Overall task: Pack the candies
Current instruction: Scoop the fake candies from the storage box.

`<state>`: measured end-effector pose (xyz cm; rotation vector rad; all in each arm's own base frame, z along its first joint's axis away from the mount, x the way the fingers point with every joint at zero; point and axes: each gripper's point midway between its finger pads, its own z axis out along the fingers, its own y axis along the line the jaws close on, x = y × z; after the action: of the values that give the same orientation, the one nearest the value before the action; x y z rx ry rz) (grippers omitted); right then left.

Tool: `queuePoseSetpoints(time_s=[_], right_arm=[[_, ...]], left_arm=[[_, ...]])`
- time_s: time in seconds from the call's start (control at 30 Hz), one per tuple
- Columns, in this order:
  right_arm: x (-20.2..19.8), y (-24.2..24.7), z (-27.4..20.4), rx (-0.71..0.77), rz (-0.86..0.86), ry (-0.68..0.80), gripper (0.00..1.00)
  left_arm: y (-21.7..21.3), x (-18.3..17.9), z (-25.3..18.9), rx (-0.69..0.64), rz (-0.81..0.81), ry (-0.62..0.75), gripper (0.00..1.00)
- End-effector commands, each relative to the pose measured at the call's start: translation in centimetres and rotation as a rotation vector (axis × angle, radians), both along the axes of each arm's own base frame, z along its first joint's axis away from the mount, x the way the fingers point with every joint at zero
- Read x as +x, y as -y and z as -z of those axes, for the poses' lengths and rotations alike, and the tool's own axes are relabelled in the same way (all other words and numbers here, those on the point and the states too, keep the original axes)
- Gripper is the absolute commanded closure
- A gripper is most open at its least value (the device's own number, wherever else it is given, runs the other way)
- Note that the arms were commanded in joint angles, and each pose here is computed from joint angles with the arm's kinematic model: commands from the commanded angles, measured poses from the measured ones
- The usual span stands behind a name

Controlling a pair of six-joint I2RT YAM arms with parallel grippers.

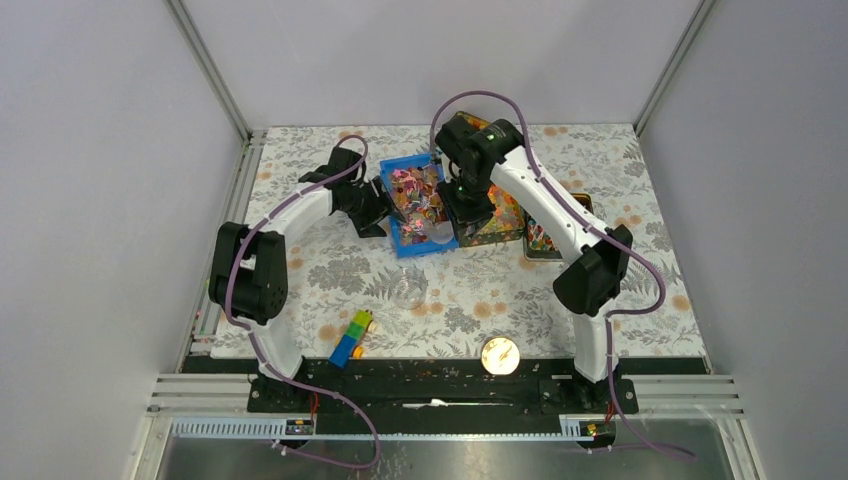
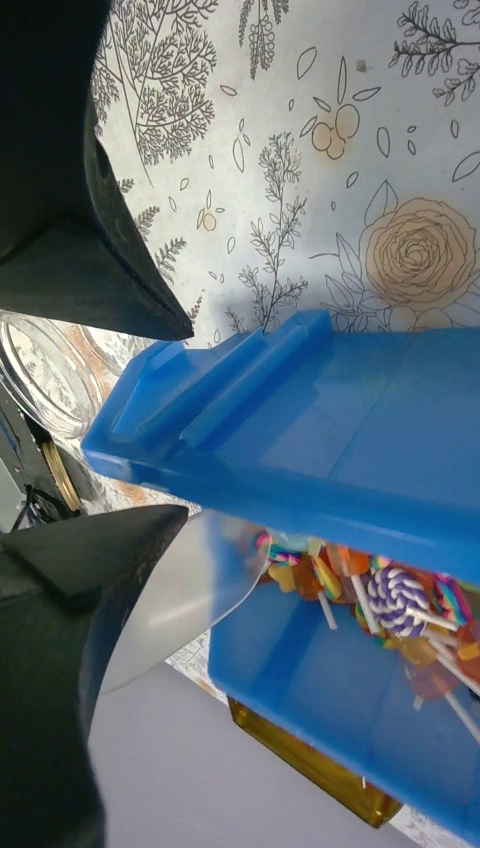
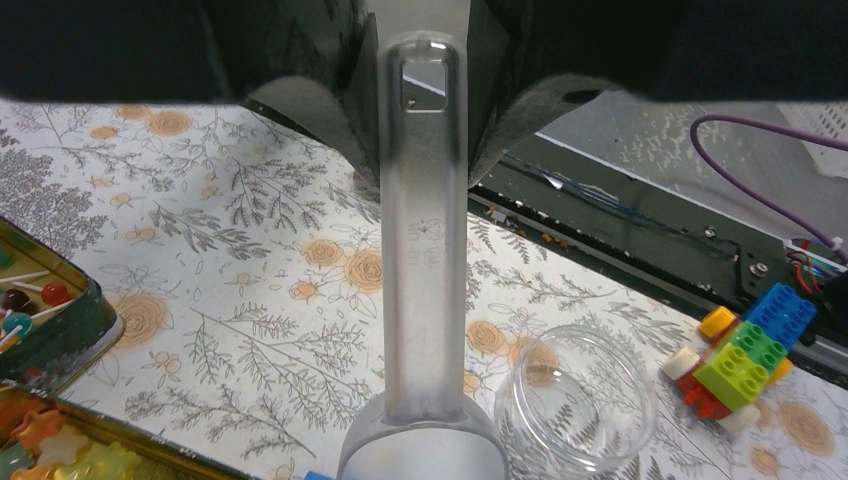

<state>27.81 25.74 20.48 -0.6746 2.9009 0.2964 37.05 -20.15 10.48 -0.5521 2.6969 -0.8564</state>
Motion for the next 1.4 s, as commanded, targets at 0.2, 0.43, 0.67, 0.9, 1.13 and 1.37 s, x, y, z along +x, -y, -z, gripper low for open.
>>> queuePoseSetpoints(time_s=[0.2, 0.43, 0.67, 0.9, 1.13, 1.37], right_arm=[[-0.8, 0.3, 2.3, -0.066, -0.005, -0.04, 1.0], [0.4, -0.2, 2.7, -0.073, -0.002, -0.027, 1.0], [1.6, -1.1, 3.8, -0.087, -0.01, -0.031, 1.0], [3.1, -1.6, 5.6, -0.109, -0.013, -0.007, 1.0], [4.2, -2.2, 7.6, -0.107, 0.003, 0.017, 1.0], [5.2, -2.7, 8.3, -0.084, -0.005, 0.069, 1.0]], left_arm=[[-0.1, 1.1, 0.0, 0.051, 0.021, 0.017, 0.51], [-0.1, 0.9, 0.0, 0.062, 0.037, 0.019, 0.6], [0.0, 0.7, 0.1, 0.063, 0.053, 0.012, 0.81], [-0.1, 0.4, 0.3, 0.073, 0.076, -0.002, 0.93], [0.1, 0.1, 0.2, 0.071, 0.109, -0.016, 0.97], [0.1, 0.1, -0.1, 0.073, 0.122, -0.01, 0.98]])
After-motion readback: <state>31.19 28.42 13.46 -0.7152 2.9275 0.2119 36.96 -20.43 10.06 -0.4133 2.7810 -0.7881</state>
